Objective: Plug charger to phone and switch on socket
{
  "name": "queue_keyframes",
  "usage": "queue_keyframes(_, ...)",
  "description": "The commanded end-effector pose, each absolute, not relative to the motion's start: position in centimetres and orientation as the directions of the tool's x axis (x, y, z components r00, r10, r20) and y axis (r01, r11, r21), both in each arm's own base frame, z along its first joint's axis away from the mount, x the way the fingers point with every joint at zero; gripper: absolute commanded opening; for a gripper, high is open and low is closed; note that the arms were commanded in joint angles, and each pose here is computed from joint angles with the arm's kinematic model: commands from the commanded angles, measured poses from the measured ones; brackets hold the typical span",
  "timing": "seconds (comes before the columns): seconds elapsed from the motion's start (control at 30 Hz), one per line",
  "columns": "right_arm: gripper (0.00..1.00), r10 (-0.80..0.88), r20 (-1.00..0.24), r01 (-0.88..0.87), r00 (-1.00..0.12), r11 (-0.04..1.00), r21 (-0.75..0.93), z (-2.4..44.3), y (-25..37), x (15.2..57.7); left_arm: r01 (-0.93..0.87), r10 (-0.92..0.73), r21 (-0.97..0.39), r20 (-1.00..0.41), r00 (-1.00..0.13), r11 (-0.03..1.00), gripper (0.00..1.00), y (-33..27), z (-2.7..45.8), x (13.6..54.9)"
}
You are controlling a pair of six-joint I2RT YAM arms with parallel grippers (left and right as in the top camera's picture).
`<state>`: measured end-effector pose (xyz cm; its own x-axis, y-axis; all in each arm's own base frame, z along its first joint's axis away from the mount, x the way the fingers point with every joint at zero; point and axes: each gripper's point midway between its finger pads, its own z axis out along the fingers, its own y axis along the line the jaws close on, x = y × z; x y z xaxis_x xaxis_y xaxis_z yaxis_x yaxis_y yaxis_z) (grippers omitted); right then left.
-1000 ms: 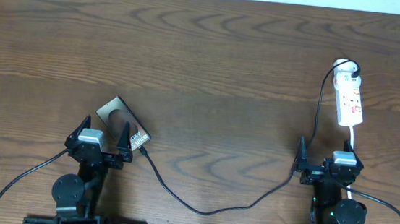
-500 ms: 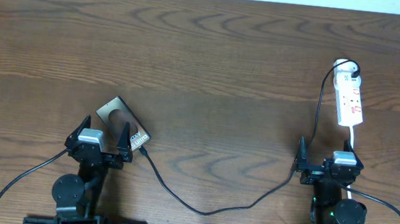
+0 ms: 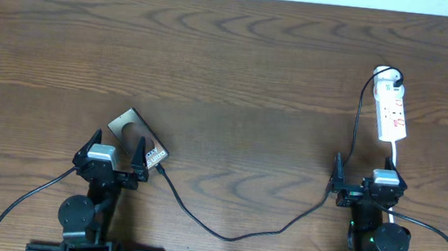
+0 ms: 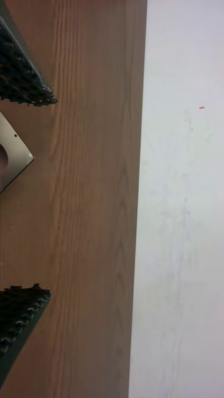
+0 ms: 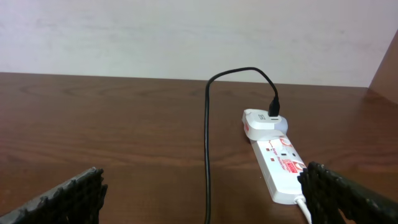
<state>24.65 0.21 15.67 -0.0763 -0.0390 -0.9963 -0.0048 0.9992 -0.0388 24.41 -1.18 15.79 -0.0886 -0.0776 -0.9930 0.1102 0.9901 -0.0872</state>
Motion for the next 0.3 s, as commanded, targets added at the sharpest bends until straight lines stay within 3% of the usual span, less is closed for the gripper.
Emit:
queue_keyframes(0.0,0.99,-0.032,-0.997,0.006,-0.075,0.999,-0.033,15.66,-0.01,24.62,0.12,-0.078,-0.095,-0.987,-0.139,0.988,0.9,-1.41,14.3,24.28)
queue_keyframes(0.27,0.99,-0.032,-0.997,0.006,-0.075,0.999,-0.033,15.66,-0.01,24.62,0.121,-0.078,-0.095,-0.987,-0.138,0.988,0.9,-1.41,14.3,24.28)
